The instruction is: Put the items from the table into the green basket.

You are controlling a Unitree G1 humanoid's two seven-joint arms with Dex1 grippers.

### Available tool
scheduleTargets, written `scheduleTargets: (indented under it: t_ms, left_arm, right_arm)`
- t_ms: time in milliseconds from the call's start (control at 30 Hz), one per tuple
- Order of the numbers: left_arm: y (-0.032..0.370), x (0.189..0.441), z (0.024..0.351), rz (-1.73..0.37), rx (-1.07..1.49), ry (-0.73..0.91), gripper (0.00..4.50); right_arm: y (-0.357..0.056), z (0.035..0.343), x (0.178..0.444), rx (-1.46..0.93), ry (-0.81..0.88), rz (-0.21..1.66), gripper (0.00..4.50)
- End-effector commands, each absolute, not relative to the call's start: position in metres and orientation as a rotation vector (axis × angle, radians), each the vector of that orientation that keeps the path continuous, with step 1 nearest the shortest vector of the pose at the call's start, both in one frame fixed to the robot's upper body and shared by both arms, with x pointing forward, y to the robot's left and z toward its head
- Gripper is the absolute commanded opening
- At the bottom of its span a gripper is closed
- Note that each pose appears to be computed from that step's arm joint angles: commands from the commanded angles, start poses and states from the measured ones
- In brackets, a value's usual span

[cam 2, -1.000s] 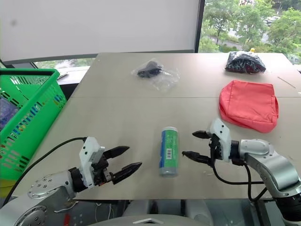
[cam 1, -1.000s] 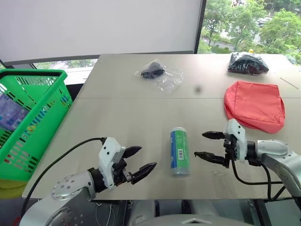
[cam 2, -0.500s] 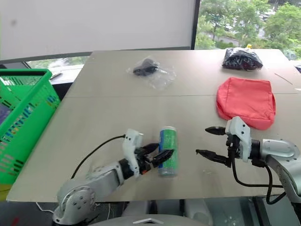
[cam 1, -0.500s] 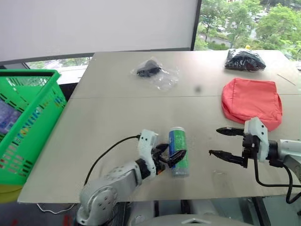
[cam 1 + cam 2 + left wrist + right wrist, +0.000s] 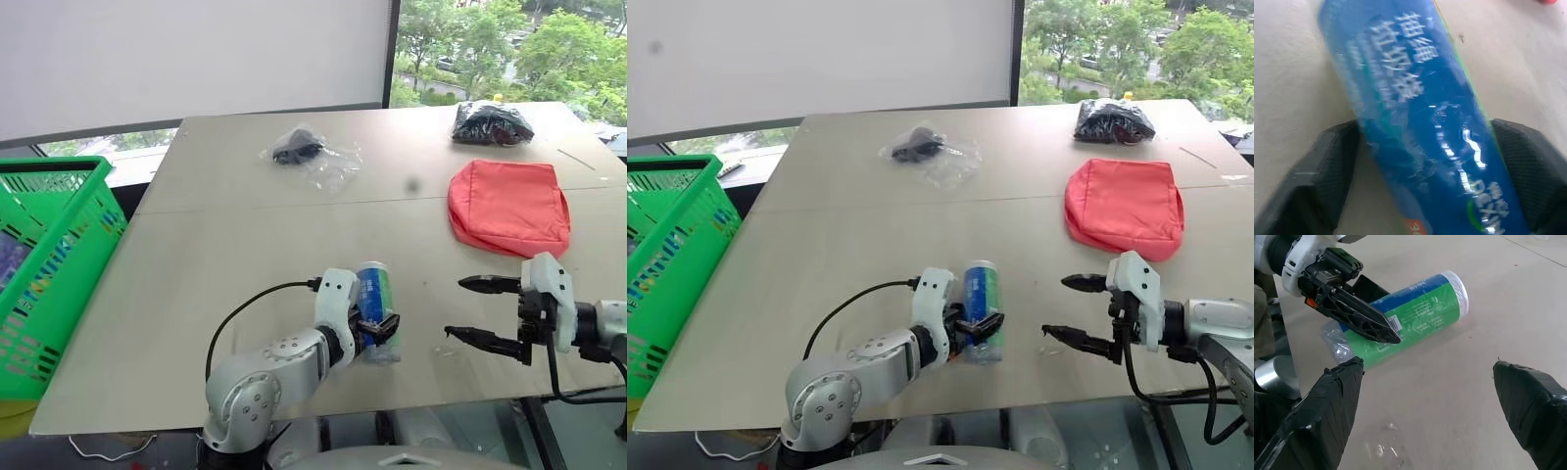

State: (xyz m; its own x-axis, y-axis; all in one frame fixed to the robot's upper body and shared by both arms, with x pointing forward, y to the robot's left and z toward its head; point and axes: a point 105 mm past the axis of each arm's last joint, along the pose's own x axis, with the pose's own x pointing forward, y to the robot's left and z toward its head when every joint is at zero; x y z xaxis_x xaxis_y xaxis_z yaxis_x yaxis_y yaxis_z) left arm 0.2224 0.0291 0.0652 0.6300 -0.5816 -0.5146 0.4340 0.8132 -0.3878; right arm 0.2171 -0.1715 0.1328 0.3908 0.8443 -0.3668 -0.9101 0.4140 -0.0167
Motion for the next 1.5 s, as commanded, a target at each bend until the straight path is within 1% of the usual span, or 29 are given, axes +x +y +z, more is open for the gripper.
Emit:
scheduleTargets:
  t_ms: [33, 67, 100, 233, 300, 433, 567, 600, 700, 833, 967, 1000, 1133, 1167, 1300, 1500]
  left_arm:
    - [0.056, 0.224, 0.035, -0.426, -0.151, 0.784, 2.67]
    - [0.06, 0.225, 0.033, -0.402, -0.146, 0.792, 2.47]
    - [0.061, 0.226, 0.032, -0.39, -0.149, 0.795, 2.36]
    - [0.064, 0.231, 0.037, -0.363, -0.178, 0.766, 2.34]
    - [0.071, 0.24, 0.044, -0.324, -0.185, 0.721, 2.31]
    - [0.09, 0.264, 0.077, -0.274, -0.24, 0.552, 2.27]
    - [0.134, 0.28, 0.105, -0.159, -0.1, 0.423, 2.27]
    - [0.142, 0.28, 0.112, -0.167, -0.009, 0.401, 2.27]
    - [0.167, 0.276, 0.122, -0.19, 0.173, 0.384, 2.27]
    - [0.199, 0.271, 0.135, -0.182, 0.337, 0.354, 2.27]
    - [0.228, 0.268, 0.137, -0.151, 0.544, 0.342, 2.27]
    - [0.238, 0.27, 0.14, -0.116, 0.601, 0.326, 2.27]
    - [0.28, 0.279, 0.169, 0.127, 0.745, 0.178, 2.27]
    - [0.285, 0.281, 0.177, 0.172, 0.736, 0.128, 2.27]
    - [0.299, 0.283, 0.218, 0.349, 0.461, -0.114, 2.27]
    - [0.321, 0.277, 0.253, 0.472, 0.299, -0.293, 2.27]
  right_arm:
    - [-0.17, 0.145, 0.219, -0.247, 0.279, 1.132, 4.5]
    - [-0.171, 0.145, 0.219, -0.242, 0.279, 1.133, 4.5]
    - [-0.171, 0.145, 0.22, -0.241, 0.278, 1.134, 4.5]
    - [-0.169, 0.148, 0.222, -0.222, 0.265, 1.143, 4.5]
    - [-0.167, 0.151, 0.224, -0.2, 0.252, 1.154, 4.5]
    - [-0.161, 0.156, 0.226, -0.161, 0.234, 1.208, 4.5]
    - [-0.151, 0.163, 0.232, -0.121, 0.193, 1.267, 4.5]
    - [-0.147, 0.167, 0.235, -0.103, 0.173, 1.283, 4.5]
    - [-0.134, 0.18, 0.246, -0.065, 0.107, 1.331, 4.5]
    - [-0.118, 0.194, 0.259, -0.036, 0.023, 1.379, 4.5]
    - [-0.1, 0.206, 0.269, -0.025, -0.051, 1.427, 4.5]
    - [-0.095, 0.208, 0.27, -0.022, -0.069, 1.442, 4.5]
    - [-0.079, 0.217, 0.276, -0.016, -0.13, 1.482, 4.5]
    - [-0.076, 0.218, 0.277, -0.015, -0.138, 1.489, 4.5]
    - [-0.068, 0.228, 0.277, -0.011, -0.187, 1.521, 4.5]
    - [-0.061, 0.24, 0.277, 0.012, -0.236, 1.533, 4.5]
